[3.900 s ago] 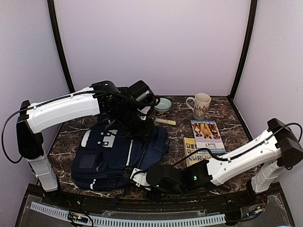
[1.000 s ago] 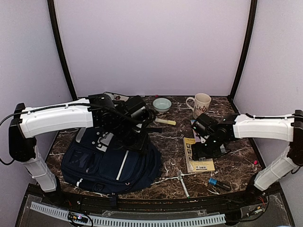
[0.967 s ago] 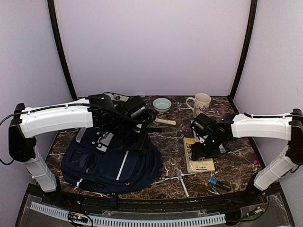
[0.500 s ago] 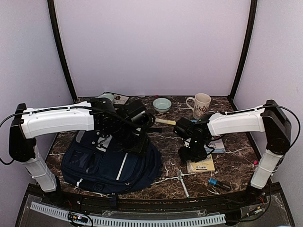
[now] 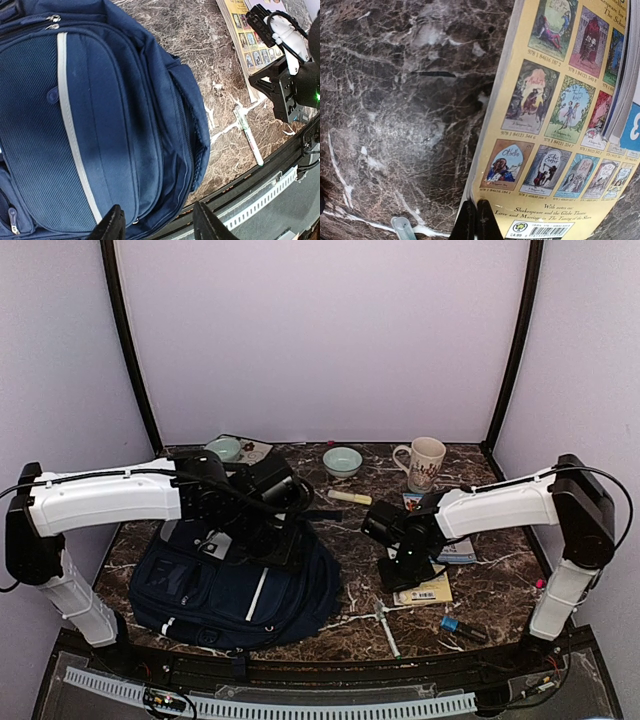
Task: Pack the student bag
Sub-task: Pick up the book from the center of the board, then pass from the right arm to the left
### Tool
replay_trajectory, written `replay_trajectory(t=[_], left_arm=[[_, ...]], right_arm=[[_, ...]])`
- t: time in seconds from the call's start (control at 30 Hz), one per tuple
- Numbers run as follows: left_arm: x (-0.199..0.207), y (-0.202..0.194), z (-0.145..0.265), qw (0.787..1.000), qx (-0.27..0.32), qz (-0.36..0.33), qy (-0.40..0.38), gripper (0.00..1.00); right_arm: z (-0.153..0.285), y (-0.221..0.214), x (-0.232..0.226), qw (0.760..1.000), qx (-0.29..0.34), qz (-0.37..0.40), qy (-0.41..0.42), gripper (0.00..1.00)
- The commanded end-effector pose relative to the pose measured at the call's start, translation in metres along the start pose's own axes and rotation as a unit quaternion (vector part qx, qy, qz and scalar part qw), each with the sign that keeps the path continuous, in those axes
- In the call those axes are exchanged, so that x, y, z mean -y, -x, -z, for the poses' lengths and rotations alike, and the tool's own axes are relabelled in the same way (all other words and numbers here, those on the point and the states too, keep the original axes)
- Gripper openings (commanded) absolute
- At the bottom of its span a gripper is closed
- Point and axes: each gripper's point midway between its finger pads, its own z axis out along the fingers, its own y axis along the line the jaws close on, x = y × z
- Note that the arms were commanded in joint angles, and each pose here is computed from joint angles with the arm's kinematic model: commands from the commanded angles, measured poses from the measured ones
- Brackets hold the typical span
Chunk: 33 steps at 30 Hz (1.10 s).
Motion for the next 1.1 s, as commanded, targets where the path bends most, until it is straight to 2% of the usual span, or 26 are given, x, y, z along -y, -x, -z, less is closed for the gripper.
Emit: replay_trajectory(t=[0.0,0.23,0.4,0.43,0.83,1.07], left_arm=[[-0.005,-0.005,0.013,1.0,0.011,0.014,-0.01,0.49],[-0.002,0.001,0.023,0.999,0.027,0.016,-0.019,0.54],[-0.001,0.014,0.036,0.998,0.05,0.029,-0.016,0.72],[0.0,0.017,0.039,0.998,0.054,0.028,-0.016,0.73],[0.027,0.053,0.061,0.993,0.098,0.016,-0.062,0.74],[0.028,0.082,0.093,0.979,0.133,0.079,-0.136,0.73]], right_arm=[[-0.02,-0.02,0.015,0.999,-0.019,0.011,-0.024,0.0],[0.039,0.014,-0.02,0.996,0.061,0.045,0.043,0.0],[0.084,0.029,-0.041,0.985,0.125,0.034,0.113,0.0],[0.089,0.03,-0.042,0.983,0.13,0.028,0.123,0.0],[0.161,0.046,-0.049,0.95,0.224,-0.008,0.216,0.0],[0.207,0.051,-0.052,0.924,0.274,-0.004,0.268,0.0]])
